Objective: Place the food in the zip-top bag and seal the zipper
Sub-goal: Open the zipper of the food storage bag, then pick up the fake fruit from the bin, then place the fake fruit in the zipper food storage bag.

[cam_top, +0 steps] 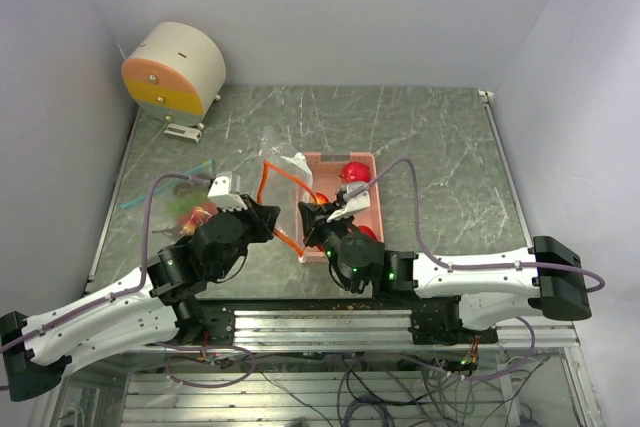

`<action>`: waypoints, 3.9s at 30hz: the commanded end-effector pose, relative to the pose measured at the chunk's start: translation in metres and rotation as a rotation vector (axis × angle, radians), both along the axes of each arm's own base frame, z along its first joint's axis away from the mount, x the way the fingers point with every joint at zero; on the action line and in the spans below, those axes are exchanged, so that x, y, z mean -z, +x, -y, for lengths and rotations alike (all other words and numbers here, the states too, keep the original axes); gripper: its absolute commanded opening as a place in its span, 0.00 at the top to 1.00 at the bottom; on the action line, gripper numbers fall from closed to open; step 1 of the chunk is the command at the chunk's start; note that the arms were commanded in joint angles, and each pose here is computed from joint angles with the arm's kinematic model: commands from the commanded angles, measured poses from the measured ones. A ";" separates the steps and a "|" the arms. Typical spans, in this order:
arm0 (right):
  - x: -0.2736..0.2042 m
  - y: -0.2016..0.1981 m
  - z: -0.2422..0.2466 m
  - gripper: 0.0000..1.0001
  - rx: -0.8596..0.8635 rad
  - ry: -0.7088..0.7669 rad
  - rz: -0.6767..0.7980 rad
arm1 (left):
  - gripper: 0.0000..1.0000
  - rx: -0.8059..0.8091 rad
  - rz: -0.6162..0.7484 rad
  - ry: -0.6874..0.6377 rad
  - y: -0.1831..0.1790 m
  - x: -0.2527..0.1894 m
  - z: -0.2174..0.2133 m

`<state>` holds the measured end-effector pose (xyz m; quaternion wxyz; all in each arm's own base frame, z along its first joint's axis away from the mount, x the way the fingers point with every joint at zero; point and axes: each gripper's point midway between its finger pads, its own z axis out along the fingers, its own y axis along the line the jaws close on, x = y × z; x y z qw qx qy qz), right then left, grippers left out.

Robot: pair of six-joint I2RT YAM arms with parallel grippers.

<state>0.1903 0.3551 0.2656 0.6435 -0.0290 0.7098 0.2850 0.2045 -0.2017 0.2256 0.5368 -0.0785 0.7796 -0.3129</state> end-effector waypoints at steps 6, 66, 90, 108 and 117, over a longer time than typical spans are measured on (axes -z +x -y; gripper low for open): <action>0.017 0.018 0.038 1.00 0.229 -0.007 -0.061 | 0.93 -0.089 0.005 0.098 -0.006 -0.024 -0.043; 0.191 0.116 0.043 0.00 -0.162 -0.341 -0.537 | 0.93 -0.318 0.006 0.546 0.021 -0.008 -0.085; 0.168 0.121 0.055 0.73 -0.114 -0.303 -0.459 | 0.93 -0.292 -0.003 0.547 0.021 0.000 -0.079; -0.030 -0.123 -0.005 0.73 -1.196 0.078 0.163 | 0.93 -0.203 -0.030 0.512 0.024 -0.006 -0.050; -0.022 -0.073 -0.040 0.73 -0.990 0.102 0.132 | 0.93 -0.105 -0.017 0.419 0.020 -0.019 -0.029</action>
